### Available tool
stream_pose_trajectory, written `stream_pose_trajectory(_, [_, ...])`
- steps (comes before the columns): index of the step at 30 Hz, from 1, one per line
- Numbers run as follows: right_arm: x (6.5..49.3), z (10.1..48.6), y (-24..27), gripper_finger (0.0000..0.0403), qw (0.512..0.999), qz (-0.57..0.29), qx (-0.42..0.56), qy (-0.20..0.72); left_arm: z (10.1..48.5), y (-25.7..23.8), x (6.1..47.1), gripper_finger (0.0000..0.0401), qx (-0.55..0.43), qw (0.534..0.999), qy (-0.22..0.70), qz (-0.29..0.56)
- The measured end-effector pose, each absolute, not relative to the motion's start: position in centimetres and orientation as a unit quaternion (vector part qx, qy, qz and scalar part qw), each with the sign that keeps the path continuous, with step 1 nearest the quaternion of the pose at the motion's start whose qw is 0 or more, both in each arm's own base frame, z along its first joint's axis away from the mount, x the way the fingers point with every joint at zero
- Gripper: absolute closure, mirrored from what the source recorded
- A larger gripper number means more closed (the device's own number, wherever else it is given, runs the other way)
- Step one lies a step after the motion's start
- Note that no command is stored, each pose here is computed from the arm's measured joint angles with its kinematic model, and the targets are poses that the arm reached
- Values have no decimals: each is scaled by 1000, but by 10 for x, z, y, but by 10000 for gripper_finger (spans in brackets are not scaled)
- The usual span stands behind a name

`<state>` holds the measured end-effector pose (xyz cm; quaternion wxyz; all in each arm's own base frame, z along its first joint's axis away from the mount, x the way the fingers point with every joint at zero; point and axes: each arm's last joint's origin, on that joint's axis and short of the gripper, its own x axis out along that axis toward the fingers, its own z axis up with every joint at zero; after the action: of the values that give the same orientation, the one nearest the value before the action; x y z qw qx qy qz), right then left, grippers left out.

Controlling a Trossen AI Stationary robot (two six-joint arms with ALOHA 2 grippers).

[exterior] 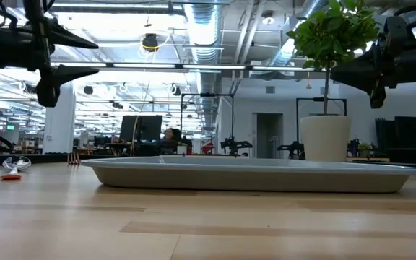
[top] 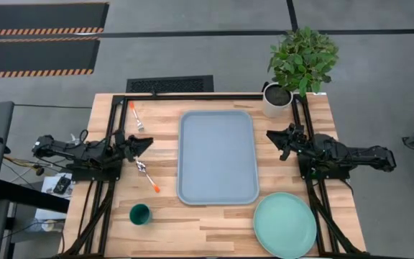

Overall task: Pick and place plate/cup/fork/spoon on tray
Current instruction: Put the green cup on the top right of the gray serving tray

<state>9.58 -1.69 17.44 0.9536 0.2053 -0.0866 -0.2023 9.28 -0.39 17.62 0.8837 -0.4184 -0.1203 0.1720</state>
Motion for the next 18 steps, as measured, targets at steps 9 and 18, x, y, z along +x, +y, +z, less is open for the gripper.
stream_pose_trajectory(9, [95,179,-17,302,932,-187,284,-126,173,1,90,202,-472,830,-164,248])
stream_pose_trajectory(18, [95,180,-17,302,898,-170,378,-149,174,2,89,202,-483,811,-187,273])
